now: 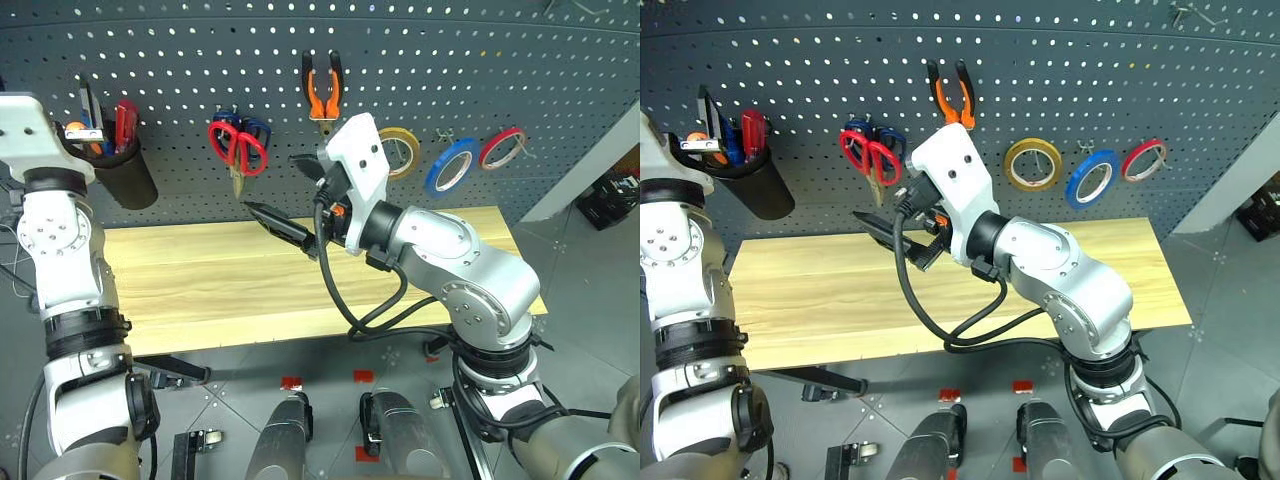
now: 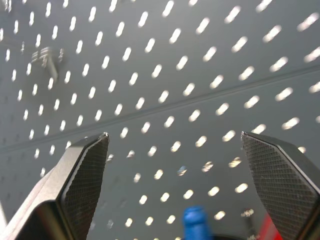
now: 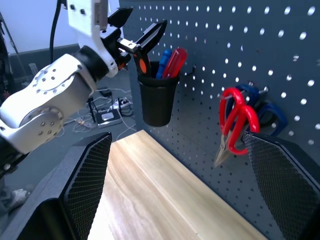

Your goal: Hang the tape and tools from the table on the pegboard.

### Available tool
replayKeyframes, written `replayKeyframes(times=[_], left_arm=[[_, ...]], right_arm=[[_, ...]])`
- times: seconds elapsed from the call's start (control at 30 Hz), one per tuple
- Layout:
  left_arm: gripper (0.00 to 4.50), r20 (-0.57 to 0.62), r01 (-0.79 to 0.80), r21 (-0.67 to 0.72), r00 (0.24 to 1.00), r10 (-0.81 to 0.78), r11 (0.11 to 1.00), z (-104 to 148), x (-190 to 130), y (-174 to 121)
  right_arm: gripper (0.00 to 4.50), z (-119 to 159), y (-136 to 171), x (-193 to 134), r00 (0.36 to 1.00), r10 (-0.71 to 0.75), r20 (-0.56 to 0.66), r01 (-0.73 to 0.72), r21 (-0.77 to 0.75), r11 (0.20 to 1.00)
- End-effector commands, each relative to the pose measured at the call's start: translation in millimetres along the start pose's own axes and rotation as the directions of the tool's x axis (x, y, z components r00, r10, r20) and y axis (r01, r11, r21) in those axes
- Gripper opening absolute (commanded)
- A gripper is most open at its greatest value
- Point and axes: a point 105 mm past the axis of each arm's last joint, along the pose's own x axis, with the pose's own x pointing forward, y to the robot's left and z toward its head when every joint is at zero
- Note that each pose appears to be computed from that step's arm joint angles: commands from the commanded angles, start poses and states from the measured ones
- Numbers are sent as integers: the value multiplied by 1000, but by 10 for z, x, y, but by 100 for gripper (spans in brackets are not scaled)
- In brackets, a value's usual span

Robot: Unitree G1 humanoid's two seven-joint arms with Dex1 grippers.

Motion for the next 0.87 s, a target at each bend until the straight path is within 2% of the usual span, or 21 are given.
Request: replayKeyframes(times=[0.03,0.17,0.27,0.37,0.47,0.57,0.73,0.87], left_arm=[[446,54,185,-39,982,-183,982,225,-161,-389],[446,-92,260,-132,958,-273,957,9,-453,-623],[446,-346,229,-214,892,-292,950,-418,-822,-753],[446,-536,209,-187,797,-278,960,-727,-1167,-782],[446,-506,200,-299,796,-332,933,-704,-1285,-837],[446,-544,192,-319,765,-345,928,-797,-1409,-843],[446,-607,203,-331,702,-372,922,-1039,-1678,-924],[446,-609,226,-342,686,-398,912,-1107,-1769,-1003]], right_arm=[[450,24,-32,-137,999,-4,48,5,-20,1000],[450,-266,-99,-333,999,-34,-17,34,8,999],[450,-636,-198,-504,988,-112,-107,114,9,993],[450,-1005,-348,-653,955,-240,-172,246,16,969],[450,-1270,-521,-790,909,-387,-154,387,-32,922],[450,-1559,-689,-962,837,-521,-167,521,-51,852],[450,-2036,-982,-1357,667,-714,-212,715,-85,694],[450,-2238,-1142,-1617,557,-793,-245,810,-50,585]])
